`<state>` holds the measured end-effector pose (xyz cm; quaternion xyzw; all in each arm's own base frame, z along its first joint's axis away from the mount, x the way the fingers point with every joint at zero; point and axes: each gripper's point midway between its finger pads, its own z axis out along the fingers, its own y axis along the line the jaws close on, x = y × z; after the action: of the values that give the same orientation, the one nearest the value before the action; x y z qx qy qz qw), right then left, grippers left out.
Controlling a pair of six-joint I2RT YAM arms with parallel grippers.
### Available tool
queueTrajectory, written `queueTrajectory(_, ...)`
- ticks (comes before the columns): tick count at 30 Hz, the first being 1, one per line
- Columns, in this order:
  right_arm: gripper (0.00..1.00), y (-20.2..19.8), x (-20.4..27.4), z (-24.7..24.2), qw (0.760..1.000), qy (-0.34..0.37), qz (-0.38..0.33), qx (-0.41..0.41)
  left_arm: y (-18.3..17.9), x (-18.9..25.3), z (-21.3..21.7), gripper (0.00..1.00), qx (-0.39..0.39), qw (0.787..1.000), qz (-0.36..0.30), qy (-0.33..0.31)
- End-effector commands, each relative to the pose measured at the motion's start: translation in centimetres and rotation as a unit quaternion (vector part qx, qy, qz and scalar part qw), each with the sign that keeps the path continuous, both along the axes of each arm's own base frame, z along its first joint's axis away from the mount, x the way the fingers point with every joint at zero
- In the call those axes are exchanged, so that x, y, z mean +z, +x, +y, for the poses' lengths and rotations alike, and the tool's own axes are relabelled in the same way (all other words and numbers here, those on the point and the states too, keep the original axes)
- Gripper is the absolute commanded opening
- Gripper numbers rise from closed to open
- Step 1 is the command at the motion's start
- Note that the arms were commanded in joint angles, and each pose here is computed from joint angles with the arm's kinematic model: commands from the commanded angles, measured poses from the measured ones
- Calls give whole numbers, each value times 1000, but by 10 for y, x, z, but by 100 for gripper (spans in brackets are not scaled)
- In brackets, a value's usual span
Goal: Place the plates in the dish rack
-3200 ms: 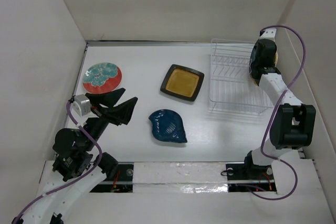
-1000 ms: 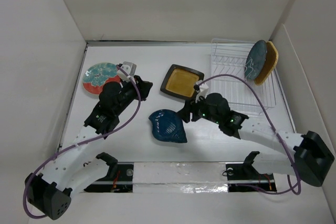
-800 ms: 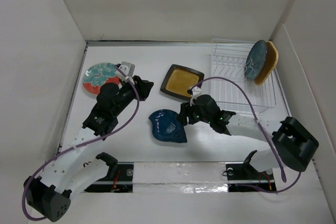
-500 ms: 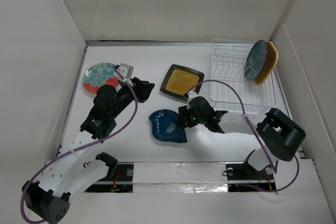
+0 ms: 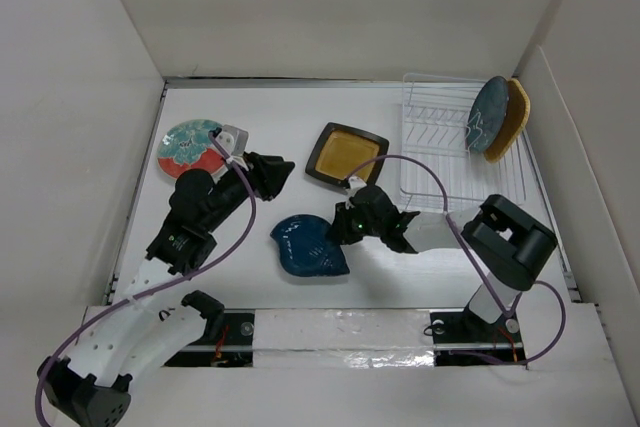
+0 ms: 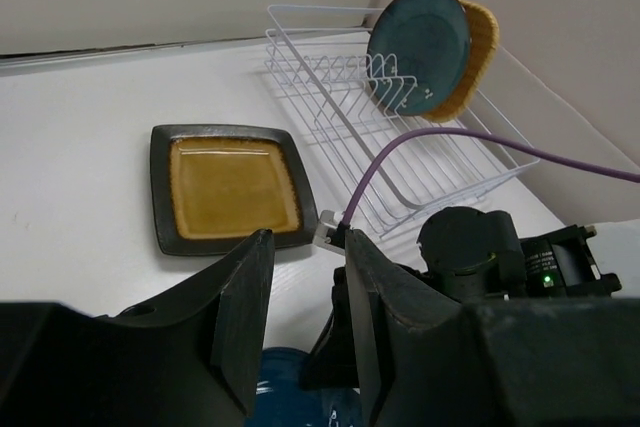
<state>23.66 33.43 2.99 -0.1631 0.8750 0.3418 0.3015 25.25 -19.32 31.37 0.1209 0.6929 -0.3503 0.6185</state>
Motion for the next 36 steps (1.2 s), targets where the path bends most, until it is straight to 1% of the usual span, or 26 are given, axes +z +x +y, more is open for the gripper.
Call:
queueTrajectory(1,15,-2,17,17,999,40,-5,13,-6,21,3,32,-1,999,-35,-24)
queueTrajectory(4,9,3,38,21,998,59,-23,10,-13,27,3,33,-11,998,-45,-31)
queueTrajectory(5,2,4,43,21,998,60,-26,7,-16,32,4,33,-12,998,-51,-36)
queueTrajectory(6,0,3,50,24,997,63,-32,8,-17,33,6,33,-9,998,-55,-37)
queueTrajectory(8,0,7,87,27,994,89,-66,4,-19,37,10,34,-2,997,-61,-40)
queueTrajectory(9,0,9,89,28,994,87,-71,1,-20,39,11,34,-1,997,-63,-41)
queueTrajectory(10,0,11,112,28,990,105,-90,-2,-21,39,12,35,-1,997,-63,-41)
queueTrajectory(12,0,22,143,26,985,111,-127,-16,-26,41,13,37,-4,997,-68,-44)
queueTrajectory(14,0,35,178,10,980,113,-160,-43,-29,44,15,39,-4,996,-75,-46)
queueTrajectory(15,0,46,202,3,973,112,-193,-59,-30,46,16,40,-3,996,-77,-48)
queueTrajectory(17,0,64,229,-25,964,90,-227,-109,-34,49,17,42,-6,996,-79,-51)
queueTrajectory(18,0,80,251,-41,953,78,-255,-148,-39,51,15,42,-18,995,-82,-53)
queueTrajectory(20,0,97,266,-74,941,44,-270,-200,-46,57,13,45,-34,994,-88,-59)
queueTrajectory(21,0,107,282,-101,920,18,-296,-255,-51,60,10,46,-47,993,-90,-60)
queueTrajectory(22,0,114,303,-118,905,12,-314,-287,-53,62,9,47,-52,993,-91,-62)
queueTrajectory(23,0,121,306,-143,892,-24,-318,-320,-55,63,9,48,-57,992,-90,-64)
queueTrajectory(24,0,128,314,-175,861,-75,-334,-377,-59,65,6,48,-69,991,-90,-66)
queueTrajectory(26,0,134,338,-209,822,-117,-352,-431,-66,67,4,49,-84,990,-92,-69)
queueTrajectory(27,0,135,345,-241,785,-170,-358,-476,-71,70,2,50,-98,988,-95,-72)
queueTrajectory(28,0,140,346,-253,769,-197,-356,-493,-73,72,2,50,-100,987,-98,-74)
queueTrajectory(29,0,142,363,-265,752,-203,-361,-513,-79,76,3,51,-105,986,-105,-77)
queueTrajectory(30,0,145,368,-286,729,-224,-357,-539,-77,77,6,51,-93,987,-108,-78)
queueTrajectory(31,0,152,367,-292,721,-258,-355,-536,-79,77,6,51,-93,987,-109,-73)
queueTrajectory(32,0,155,382,-300,709,-259,-360,-548,-84,79,6,51,-95,986,-114,-74)
queueTrajectory(34,0,161,389,-331,670,-308,-354,-575,-86,82,9,52,-91,985,-121,-78)
queueTrajectory(36,0,175,394,-344,647,-329,-351,-592,-93,86,9,52,-103,983,-128,-85)
